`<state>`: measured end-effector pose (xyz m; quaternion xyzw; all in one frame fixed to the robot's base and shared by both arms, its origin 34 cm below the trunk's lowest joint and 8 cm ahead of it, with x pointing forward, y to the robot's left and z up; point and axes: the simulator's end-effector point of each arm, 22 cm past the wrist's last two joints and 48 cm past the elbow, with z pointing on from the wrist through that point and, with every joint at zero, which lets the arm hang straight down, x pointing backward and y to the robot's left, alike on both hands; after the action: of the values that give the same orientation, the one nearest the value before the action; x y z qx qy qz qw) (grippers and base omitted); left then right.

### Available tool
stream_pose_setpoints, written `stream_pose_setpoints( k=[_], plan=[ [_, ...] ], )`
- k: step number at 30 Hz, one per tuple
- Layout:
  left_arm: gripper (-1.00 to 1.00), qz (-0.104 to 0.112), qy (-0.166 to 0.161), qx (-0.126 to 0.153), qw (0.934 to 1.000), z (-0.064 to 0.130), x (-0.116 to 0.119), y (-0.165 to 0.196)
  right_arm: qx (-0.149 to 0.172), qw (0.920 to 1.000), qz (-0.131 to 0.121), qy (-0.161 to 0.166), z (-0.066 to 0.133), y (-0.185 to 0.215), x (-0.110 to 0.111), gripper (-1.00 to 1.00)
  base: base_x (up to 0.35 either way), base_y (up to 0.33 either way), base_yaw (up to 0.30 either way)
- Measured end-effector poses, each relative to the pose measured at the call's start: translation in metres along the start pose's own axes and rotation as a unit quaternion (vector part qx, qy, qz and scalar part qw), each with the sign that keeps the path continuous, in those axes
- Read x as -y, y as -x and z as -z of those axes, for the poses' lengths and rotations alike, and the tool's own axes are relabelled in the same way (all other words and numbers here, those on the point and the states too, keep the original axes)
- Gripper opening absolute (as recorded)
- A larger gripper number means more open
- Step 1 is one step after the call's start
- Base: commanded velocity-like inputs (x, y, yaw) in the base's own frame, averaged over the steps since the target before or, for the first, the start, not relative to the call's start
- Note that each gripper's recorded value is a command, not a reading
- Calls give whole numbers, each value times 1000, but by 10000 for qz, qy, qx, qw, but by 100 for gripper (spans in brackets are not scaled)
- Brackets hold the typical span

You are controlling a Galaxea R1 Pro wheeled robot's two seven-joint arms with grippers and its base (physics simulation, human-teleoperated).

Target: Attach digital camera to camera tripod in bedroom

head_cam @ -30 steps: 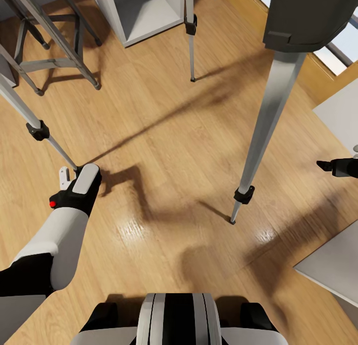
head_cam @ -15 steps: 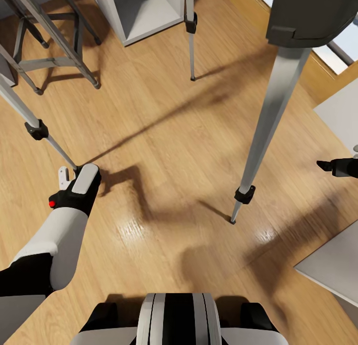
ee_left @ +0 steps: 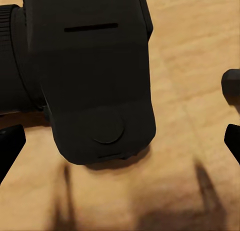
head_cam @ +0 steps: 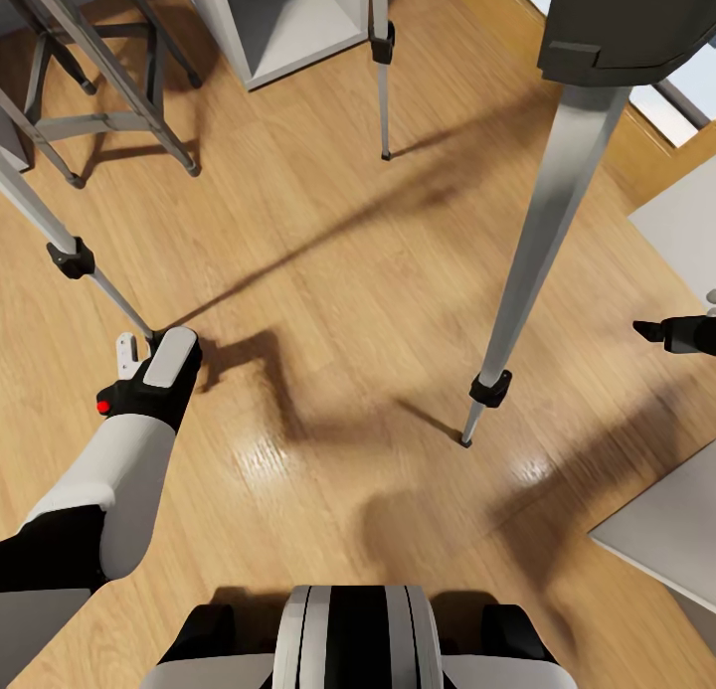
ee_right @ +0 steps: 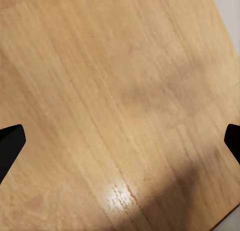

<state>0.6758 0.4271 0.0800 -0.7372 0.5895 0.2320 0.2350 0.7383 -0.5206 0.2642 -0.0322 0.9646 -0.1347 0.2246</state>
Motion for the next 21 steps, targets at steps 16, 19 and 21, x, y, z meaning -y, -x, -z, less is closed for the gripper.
stream_pose_setpoints(
  k=[16, 19, 21],
  plan=[
    [100, -6, 13, 7, 10000, -3, -2, -1, -11, 10000, 3, 2, -2, -1, -1, 100, 0, 0, 0],
    [100, -7, 15, 6, 10000, -4, -2, -1, -14, 10000, 3, 2, -3, -2, -1, 100, 0, 0, 0],
    [100, -9, 19, 7, 10000, -4, -2, -1, -16, 10000, 4, 2, -3, -2, -1, 100, 0, 0, 0]
  ],
)
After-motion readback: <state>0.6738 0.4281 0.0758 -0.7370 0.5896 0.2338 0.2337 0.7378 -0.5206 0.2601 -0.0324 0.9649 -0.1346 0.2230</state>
